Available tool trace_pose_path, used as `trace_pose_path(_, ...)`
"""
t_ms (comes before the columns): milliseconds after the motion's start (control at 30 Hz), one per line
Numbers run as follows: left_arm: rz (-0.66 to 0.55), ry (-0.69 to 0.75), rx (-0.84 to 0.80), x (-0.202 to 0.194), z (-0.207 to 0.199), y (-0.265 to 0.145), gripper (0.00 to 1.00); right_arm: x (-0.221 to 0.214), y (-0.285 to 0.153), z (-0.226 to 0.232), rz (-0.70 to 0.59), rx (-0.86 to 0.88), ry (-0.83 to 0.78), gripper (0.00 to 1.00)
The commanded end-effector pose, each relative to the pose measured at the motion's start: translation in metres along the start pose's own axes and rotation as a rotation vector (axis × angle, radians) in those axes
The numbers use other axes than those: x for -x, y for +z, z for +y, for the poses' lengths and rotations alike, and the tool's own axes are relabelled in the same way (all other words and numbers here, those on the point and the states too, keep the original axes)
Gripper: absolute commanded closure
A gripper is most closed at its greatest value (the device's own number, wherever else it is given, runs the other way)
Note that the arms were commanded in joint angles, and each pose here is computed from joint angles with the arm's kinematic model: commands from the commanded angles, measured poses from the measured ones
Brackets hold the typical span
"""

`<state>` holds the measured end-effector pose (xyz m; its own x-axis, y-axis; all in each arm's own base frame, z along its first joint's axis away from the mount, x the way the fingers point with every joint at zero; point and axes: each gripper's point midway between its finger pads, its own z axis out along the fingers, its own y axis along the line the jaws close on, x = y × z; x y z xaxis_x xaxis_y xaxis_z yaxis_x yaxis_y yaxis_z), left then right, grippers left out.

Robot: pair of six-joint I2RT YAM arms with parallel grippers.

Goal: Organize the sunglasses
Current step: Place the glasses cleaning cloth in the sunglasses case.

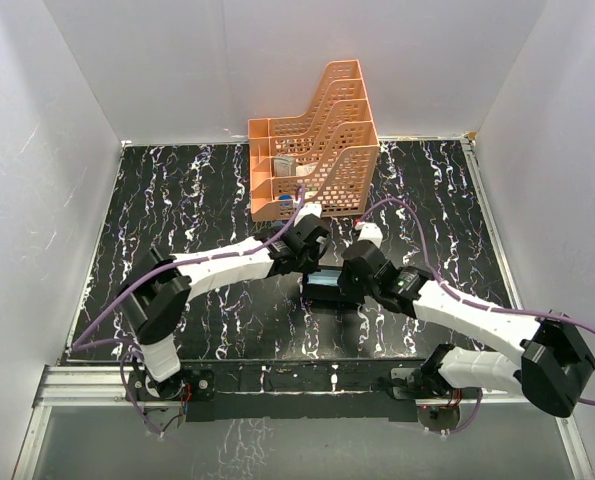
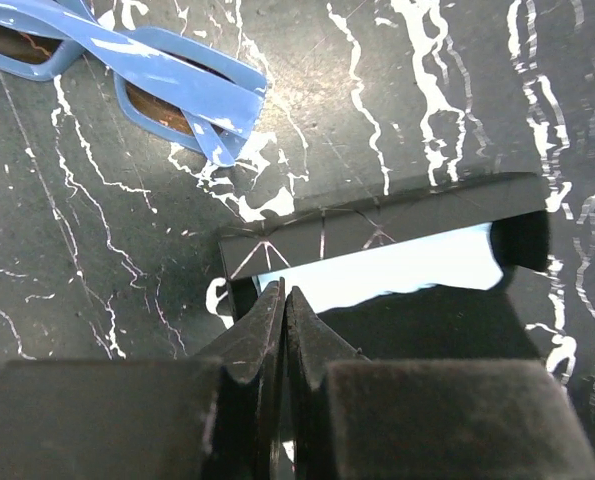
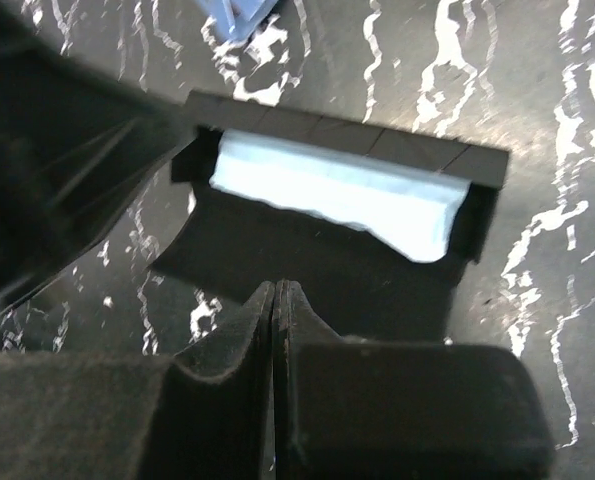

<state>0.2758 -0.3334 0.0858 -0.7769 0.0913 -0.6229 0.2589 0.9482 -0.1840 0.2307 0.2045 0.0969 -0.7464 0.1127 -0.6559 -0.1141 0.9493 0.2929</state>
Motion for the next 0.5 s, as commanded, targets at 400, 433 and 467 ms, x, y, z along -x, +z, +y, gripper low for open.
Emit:
trace_pose_path(400,-0.063,0.041,0.000,0.030,-0.009,0.022,1.00,-0.056,-0.008,0.009,0.070,0.071,0.037,1.00)
trace_pose_path(433,-0.066,0.041,-0.003,0.030,-0.009,0.022,1.00,-0.058,-0.005,0.008,0.074,0.065,0.036,1.00)
trace_pose_path(467,-0.069,0.044,-0.003,0.031,-0.009,0.023,1.00,-0.060,-0.003,0.007,0.075,0.061,0.037,1.00)
